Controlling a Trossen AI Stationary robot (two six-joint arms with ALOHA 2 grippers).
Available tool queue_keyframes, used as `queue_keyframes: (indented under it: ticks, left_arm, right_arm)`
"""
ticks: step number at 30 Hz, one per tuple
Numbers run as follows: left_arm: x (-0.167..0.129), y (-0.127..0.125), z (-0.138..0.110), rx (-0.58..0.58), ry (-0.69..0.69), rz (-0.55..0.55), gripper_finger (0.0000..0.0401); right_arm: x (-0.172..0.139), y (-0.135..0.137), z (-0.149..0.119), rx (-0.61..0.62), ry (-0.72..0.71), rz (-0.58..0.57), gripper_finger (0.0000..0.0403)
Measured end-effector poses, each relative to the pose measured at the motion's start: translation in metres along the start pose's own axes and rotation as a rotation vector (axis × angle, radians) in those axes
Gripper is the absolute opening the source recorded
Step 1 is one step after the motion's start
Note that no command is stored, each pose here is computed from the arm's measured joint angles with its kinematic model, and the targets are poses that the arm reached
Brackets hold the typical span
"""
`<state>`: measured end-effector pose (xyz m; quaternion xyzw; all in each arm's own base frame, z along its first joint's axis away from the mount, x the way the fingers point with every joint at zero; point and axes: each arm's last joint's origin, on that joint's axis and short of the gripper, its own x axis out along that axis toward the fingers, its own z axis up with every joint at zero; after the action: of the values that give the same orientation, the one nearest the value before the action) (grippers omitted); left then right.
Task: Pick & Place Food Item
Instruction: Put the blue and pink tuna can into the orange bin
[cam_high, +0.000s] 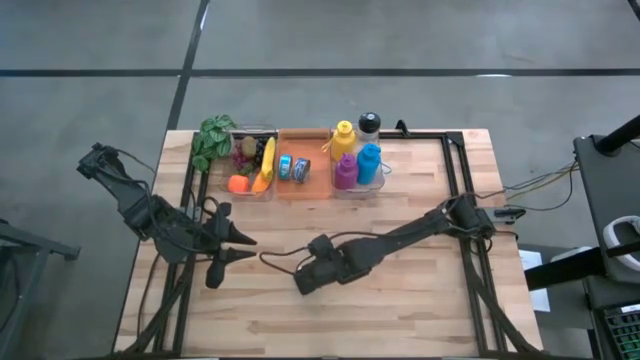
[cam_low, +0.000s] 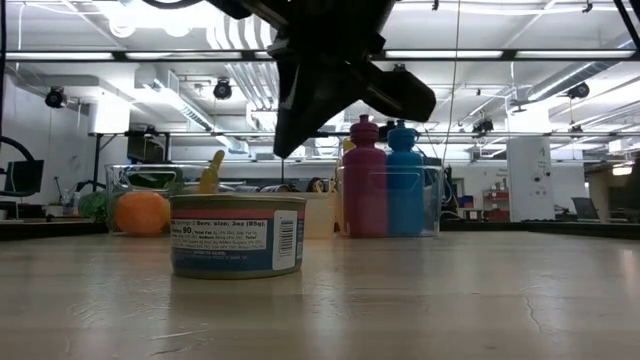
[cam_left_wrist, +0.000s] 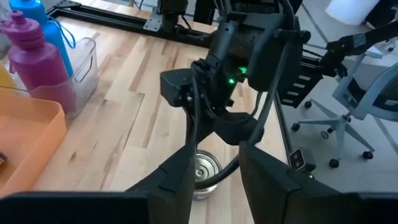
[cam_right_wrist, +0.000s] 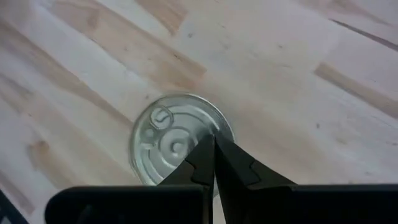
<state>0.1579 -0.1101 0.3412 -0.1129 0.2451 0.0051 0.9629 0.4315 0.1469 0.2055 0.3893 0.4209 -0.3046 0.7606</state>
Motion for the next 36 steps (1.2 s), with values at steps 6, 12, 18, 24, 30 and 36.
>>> queue_keyframes:
  ticks: [6,12,18,24,30,36]
  left_arm:
    - [0.002,0.001,-0.003,0.006,0.009,0.006,0.0131]
    - [0.002,0.001,-0.003,0.006,0.008,0.005,0.0128]
    - [0.002,0.001,-0.003,0.005,0.007,0.005,0.0129]
    - [0.002,0.001,-0.003,0.005,0.006,0.005,0.0130]
    - [0.002,0.001,-0.003,0.004,0.006,0.005,0.0128]
    - [0.002,0.001,-0.003,0.004,0.006,0.005,0.0130]
  right_arm:
    - [0.005,-0.005,0.000,0.007,0.005,-0.026,0.0008]
    - [0.006,-0.006,-0.001,0.005,0.017,-0.027,0.0008]
    - [0.010,-0.008,-0.002,0.009,0.014,-0.018,0.0008]
    - [0.012,-0.010,-0.003,0.002,0.021,-0.028,0.0008]
    - [0.013,-0.010,-0.003,0.002,0.023,-0.028,0.0008]
    - [0.020,-0.016,-0.006,0.006,0.026,-0.044,0.0008]
